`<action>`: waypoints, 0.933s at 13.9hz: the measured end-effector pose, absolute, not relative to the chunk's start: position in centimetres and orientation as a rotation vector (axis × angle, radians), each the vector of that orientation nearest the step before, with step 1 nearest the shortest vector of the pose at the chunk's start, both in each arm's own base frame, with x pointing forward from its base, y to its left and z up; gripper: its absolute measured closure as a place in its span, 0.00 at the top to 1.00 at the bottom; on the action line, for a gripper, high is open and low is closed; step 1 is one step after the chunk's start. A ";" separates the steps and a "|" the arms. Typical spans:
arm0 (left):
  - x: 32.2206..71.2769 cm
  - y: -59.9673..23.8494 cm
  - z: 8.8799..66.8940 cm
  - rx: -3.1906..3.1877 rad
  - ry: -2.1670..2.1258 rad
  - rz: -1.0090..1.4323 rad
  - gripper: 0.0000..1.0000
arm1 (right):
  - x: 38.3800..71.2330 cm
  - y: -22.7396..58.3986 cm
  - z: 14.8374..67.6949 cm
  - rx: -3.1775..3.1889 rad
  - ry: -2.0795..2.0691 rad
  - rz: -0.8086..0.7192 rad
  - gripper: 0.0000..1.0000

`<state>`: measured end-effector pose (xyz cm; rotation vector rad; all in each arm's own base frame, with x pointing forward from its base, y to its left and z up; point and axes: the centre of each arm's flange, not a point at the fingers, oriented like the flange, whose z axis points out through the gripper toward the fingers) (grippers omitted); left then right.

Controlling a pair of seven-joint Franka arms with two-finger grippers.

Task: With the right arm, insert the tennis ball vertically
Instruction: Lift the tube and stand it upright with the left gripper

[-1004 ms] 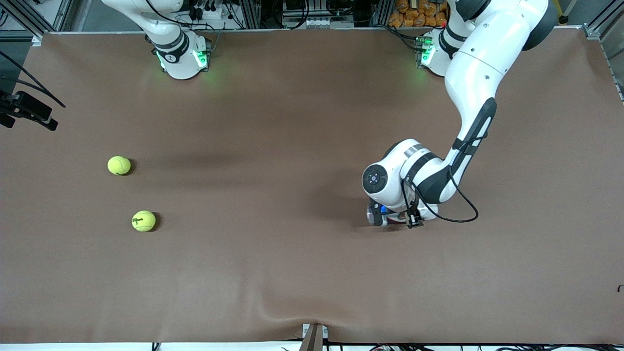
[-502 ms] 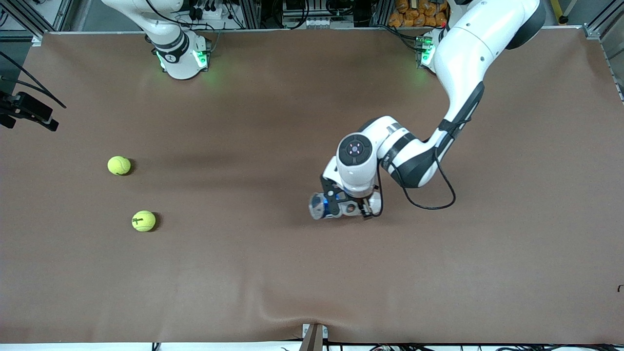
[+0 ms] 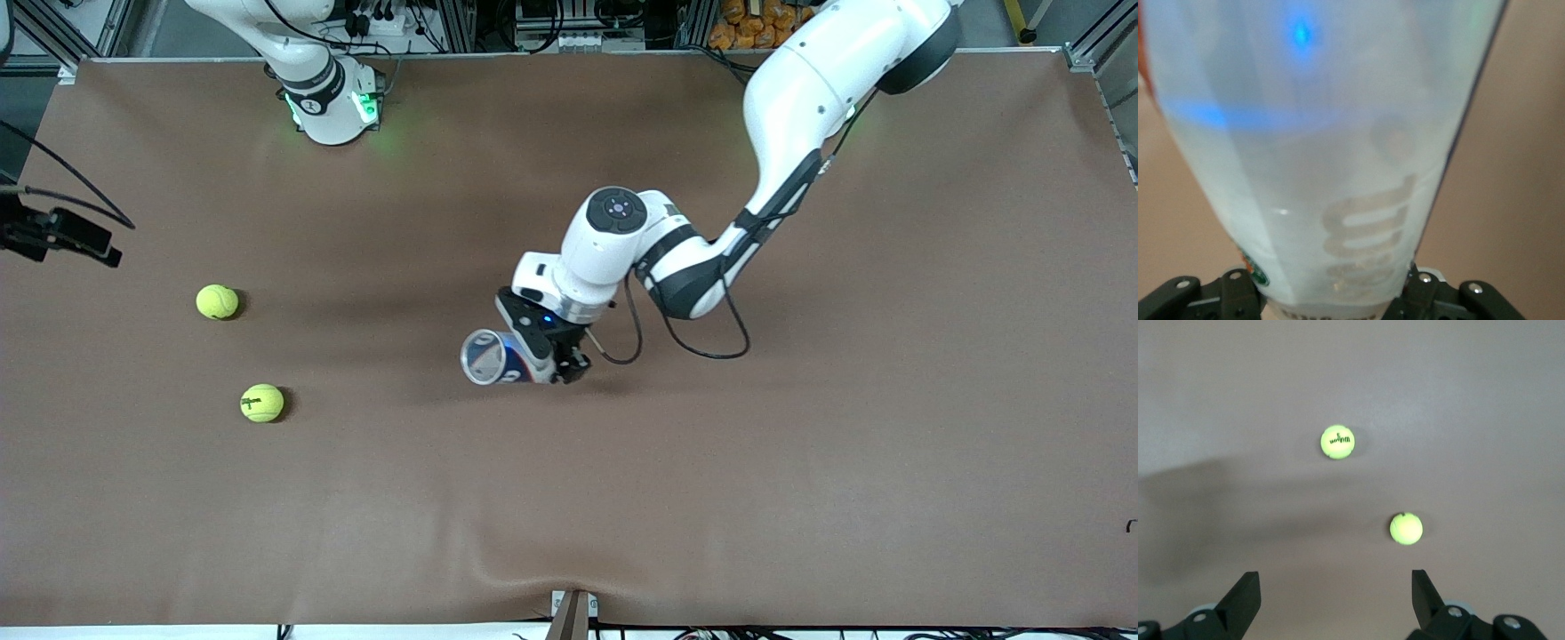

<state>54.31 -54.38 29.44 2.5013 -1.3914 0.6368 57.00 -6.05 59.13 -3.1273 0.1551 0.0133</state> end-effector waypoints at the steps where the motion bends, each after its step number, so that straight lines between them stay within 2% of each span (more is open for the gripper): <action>1: 53.7 -55.2 28.7 2.466 -1.350 0.681 0.72 | 57.8 -6.1 58.1 -3.127 0.155 0.019 1.00; 5: 52.3 -55.2 24.3 2.316 -1.250 0.860 0.72 | 61.9 -6.6 51.8 -3.142 0.134 0.013 1.00; 8: 51.0 -54.0 21.0 2.194 -1.210 0.984 0.73 | 65.2 -7.2 46.3 -3.168 0.103 -0.048 1.00; 10: 49.9 -53.2 18.3 2.115 -1.208 1.056 0.73 | 66.6 -7.9 42.6 -3.168 0.111 -0.063 1.00; 13: 49.0 -52.8 15.9 2.071 -1.215 1.072 0.73 | 68.0 -7.4 36.1 -3.163 0.092 -0.005 1.00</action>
